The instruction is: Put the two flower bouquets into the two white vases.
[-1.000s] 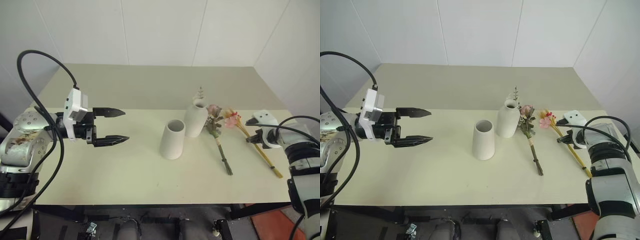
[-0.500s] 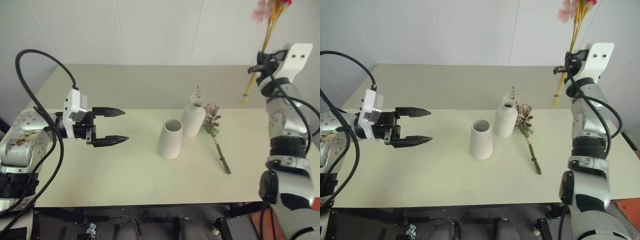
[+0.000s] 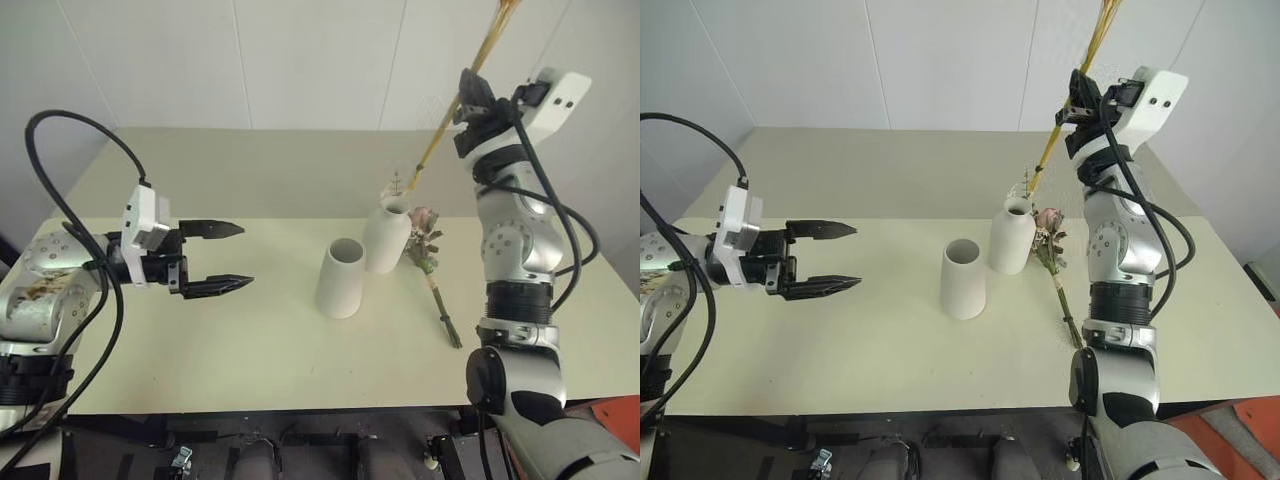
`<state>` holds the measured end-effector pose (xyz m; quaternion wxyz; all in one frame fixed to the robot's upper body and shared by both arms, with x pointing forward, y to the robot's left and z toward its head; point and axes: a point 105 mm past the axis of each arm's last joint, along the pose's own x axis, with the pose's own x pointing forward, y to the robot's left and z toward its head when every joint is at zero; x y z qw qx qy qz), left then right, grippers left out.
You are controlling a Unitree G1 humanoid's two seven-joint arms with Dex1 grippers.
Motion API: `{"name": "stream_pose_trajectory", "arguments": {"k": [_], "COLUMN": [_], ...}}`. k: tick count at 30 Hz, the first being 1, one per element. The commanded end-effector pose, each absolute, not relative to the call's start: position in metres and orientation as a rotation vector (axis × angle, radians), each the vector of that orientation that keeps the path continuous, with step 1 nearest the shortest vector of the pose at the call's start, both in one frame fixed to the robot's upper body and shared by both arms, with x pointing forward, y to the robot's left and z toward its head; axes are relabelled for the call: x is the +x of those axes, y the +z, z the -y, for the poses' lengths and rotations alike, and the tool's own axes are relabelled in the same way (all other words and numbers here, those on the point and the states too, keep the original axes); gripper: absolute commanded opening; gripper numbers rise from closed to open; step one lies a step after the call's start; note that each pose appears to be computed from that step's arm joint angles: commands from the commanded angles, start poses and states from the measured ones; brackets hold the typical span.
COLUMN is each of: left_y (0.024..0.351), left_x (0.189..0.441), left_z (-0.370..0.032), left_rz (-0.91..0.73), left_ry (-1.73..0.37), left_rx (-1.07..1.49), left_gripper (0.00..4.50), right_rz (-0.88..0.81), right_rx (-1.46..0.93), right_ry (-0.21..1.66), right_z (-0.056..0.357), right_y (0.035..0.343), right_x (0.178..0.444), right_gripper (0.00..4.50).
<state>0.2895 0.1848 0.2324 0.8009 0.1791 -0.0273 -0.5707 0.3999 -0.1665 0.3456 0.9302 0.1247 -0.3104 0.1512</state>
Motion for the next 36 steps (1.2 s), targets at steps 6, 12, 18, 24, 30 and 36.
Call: {"name": "stream_pose_trajectory", "arguments": {"k": [6, 12, 18, 24, 30, 36], "left_y": [0.242, 0.241, 0.240, 0.240, 0.241, 0.239], "left_x": [0.283, 0.285, 0.285, 0.286, 0.285, 0.283], "left_z": [-0.187, -0.187, -0.187, -0.187, -0.187, -0.187], "left_rz": [0.088, 0.084, 0.086, 0.084, 0.083, 0.069], "left_ry": [-1.200, -1.194, -1.191, -1.188, -1.184, -1.199], "left_rx": [0.415, 0.407, 0.405, 0.405, 0.407, 0.409], "left_gripper": [4.50, 4.50, 4.50, 4.50, 4.50, 4.50], "right_rz": [0.646, 0.592, 0.559, 0.560, 0.461, 0.117], "right_rx": [0.270, 0.271, 0.231, 0.201, 0.000, -0.168], "right_ry": [0.350, 0.370, 0.375, 0.394, 0.449, 0.344], "right_z": [0.157, 0.145, 0.139, 0.138, 0.139, 0.189], "right_y": [0.346, 0.327, 0.308, 0.300, 0.267, 0.218], "right_x": [0.384, 0.386, 0.389, 0.386, 0.358, 0.337], "right_gripper": [0.01, 0.01, 0.01, 1.71, 3.88, 4.19]}}
